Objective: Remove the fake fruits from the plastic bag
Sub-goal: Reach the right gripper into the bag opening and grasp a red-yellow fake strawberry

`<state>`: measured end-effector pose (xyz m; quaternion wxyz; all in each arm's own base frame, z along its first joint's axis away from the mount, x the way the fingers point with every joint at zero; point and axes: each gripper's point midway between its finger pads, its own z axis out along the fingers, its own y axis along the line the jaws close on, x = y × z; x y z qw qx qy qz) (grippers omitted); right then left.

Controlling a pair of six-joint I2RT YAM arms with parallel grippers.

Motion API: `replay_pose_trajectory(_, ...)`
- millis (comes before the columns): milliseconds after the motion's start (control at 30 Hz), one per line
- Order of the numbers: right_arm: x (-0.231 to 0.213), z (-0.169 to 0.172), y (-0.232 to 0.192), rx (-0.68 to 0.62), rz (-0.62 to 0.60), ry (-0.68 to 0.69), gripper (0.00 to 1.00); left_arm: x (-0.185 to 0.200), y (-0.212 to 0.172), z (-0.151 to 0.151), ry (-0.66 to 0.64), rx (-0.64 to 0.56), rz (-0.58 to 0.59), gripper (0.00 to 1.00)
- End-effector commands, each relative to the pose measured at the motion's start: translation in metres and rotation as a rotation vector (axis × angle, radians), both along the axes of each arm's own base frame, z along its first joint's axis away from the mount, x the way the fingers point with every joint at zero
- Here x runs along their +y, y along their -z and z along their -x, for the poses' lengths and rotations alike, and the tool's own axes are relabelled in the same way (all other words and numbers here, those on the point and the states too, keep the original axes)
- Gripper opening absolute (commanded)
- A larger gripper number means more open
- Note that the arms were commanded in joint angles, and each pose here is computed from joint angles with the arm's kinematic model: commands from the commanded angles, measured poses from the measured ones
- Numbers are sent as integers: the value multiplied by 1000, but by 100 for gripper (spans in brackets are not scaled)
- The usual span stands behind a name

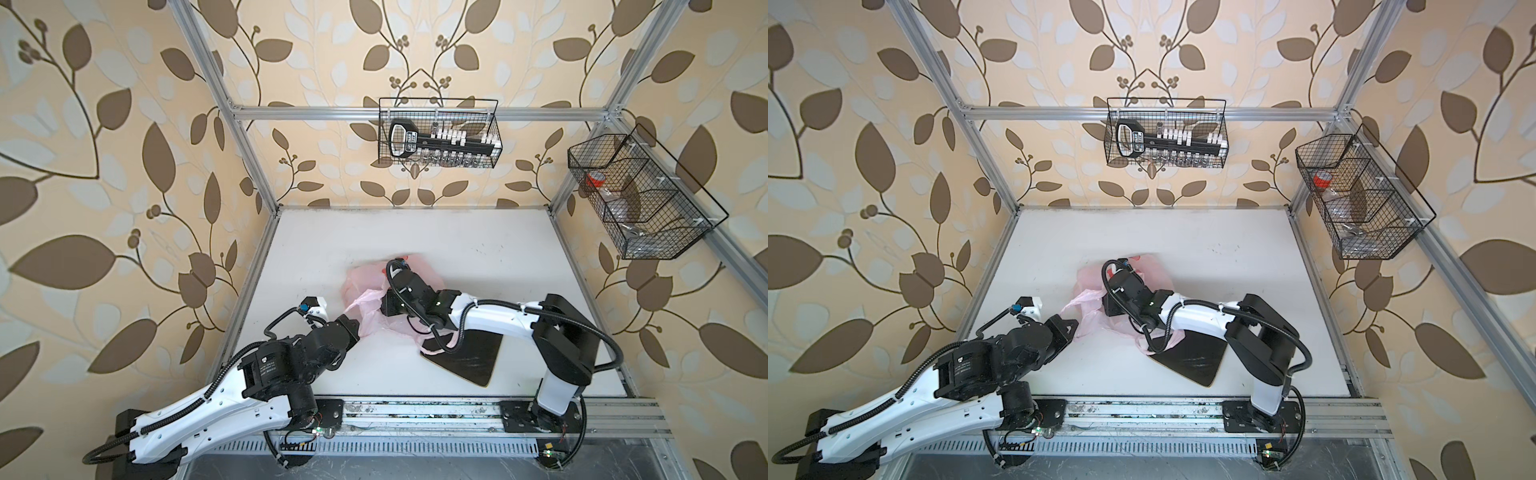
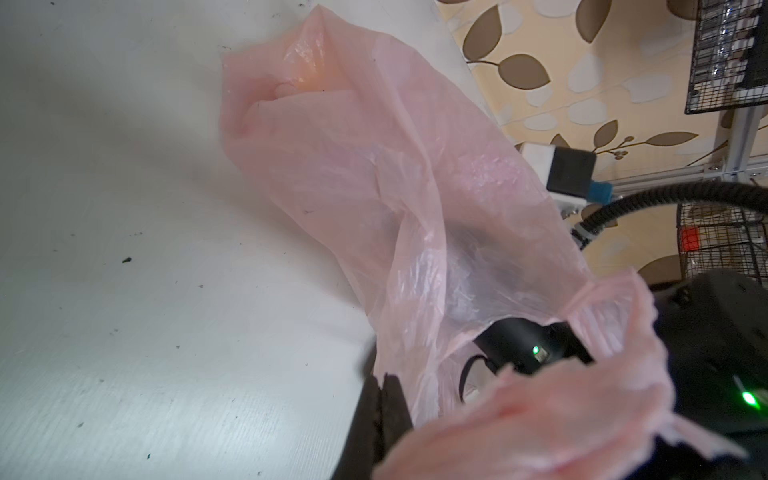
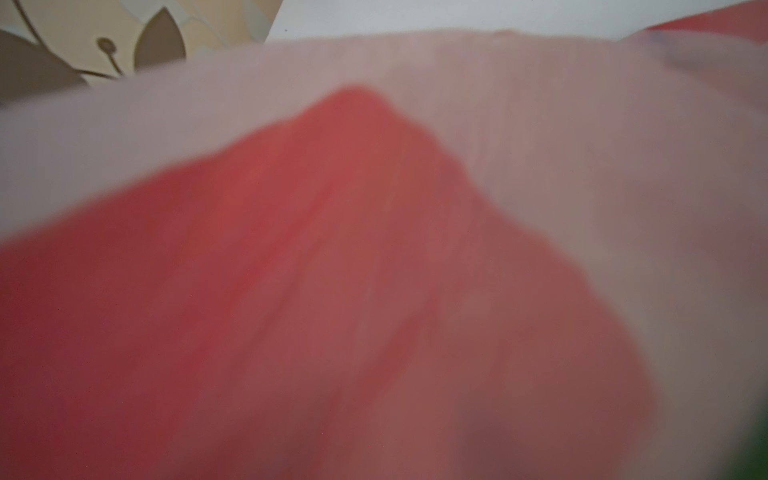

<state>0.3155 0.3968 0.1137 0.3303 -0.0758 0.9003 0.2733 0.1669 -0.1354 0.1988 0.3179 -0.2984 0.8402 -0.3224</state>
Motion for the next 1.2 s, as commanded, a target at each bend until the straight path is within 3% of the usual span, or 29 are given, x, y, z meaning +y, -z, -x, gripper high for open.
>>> replay_pose_trajectory(0,-5,-42,0,-32,-31,156,55,16,7,4,-47,35,-30,0)
replay_pose_trajectory(267,-31,-93,33,-62,80,342,76,13,16,15,-16,109,-38,0)
replay_pose_trajectory(567,-26,-118,74,-7,84,401,77,11,16,18,9,127,-51,0)
replay_pose_trajectory(967,-1,-137,89,-38,10,341,62,8,18,19,14,141,-41,0)
replay_pose_trajectory(1100,3,-140,81,-65,-3,300,41,10,16,19,10,136,-38,0)
replay_pose_trajectory(1167,5,-136,71,-89,-6,261,35,11,15,18,4,127,-44,0)
